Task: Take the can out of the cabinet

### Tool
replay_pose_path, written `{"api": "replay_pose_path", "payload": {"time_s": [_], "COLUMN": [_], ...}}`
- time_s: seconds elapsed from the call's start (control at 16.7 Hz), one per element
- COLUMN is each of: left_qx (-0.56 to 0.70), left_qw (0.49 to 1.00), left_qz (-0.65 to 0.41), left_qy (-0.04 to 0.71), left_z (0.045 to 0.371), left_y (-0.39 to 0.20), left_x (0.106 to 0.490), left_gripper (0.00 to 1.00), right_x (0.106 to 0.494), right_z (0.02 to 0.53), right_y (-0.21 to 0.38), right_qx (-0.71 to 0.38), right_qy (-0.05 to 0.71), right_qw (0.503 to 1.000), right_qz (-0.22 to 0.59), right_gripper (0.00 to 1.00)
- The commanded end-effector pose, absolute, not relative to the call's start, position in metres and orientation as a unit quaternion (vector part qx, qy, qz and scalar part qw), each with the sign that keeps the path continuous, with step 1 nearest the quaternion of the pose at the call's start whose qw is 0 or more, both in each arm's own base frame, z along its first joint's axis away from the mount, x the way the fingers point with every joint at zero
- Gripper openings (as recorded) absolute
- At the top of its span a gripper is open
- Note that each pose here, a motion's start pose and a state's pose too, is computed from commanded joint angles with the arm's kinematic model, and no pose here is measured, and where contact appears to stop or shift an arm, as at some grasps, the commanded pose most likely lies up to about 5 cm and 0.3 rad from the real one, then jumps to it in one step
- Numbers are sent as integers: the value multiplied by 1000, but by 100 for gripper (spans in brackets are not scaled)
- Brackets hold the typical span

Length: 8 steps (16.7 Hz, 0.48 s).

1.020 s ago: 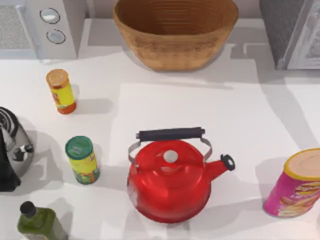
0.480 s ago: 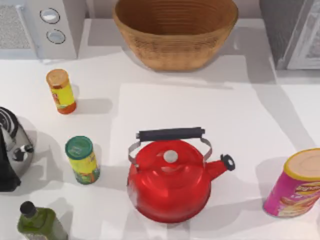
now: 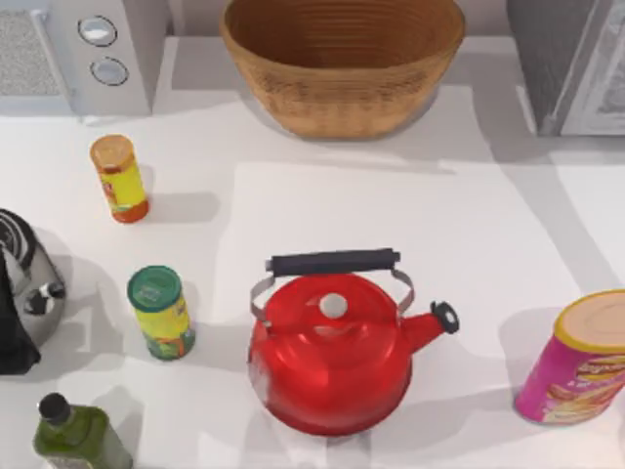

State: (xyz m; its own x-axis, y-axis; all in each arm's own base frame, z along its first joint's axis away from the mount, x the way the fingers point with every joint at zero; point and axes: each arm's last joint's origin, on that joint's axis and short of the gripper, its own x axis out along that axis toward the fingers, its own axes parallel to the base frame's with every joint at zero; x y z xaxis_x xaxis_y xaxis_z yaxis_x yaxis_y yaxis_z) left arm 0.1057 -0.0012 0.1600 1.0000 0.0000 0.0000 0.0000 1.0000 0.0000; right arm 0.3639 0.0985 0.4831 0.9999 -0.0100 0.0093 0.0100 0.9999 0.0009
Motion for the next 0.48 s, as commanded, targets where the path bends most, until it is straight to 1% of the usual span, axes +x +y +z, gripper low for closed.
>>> {"api": "replay_pose_path", "payload": {"time_s": [0.18,0.48], "left_qx": [0,0], "left_qw": [1000,1000], "left_qz": [0,0], "left_qy": [0,0], "left_z": [160,160], "left_y": [-1,-1], "left_x": [106,106], "left_gripper": [100,100], "right_x": [364,364], "right_z": [483,483], "right_y": [99,99], "right_qx": [0,0], "right_qy": [-5,-5], "right_qw": [1000,1000], "right_qz": [-5,-5], "right_gripper": [100,62]}}
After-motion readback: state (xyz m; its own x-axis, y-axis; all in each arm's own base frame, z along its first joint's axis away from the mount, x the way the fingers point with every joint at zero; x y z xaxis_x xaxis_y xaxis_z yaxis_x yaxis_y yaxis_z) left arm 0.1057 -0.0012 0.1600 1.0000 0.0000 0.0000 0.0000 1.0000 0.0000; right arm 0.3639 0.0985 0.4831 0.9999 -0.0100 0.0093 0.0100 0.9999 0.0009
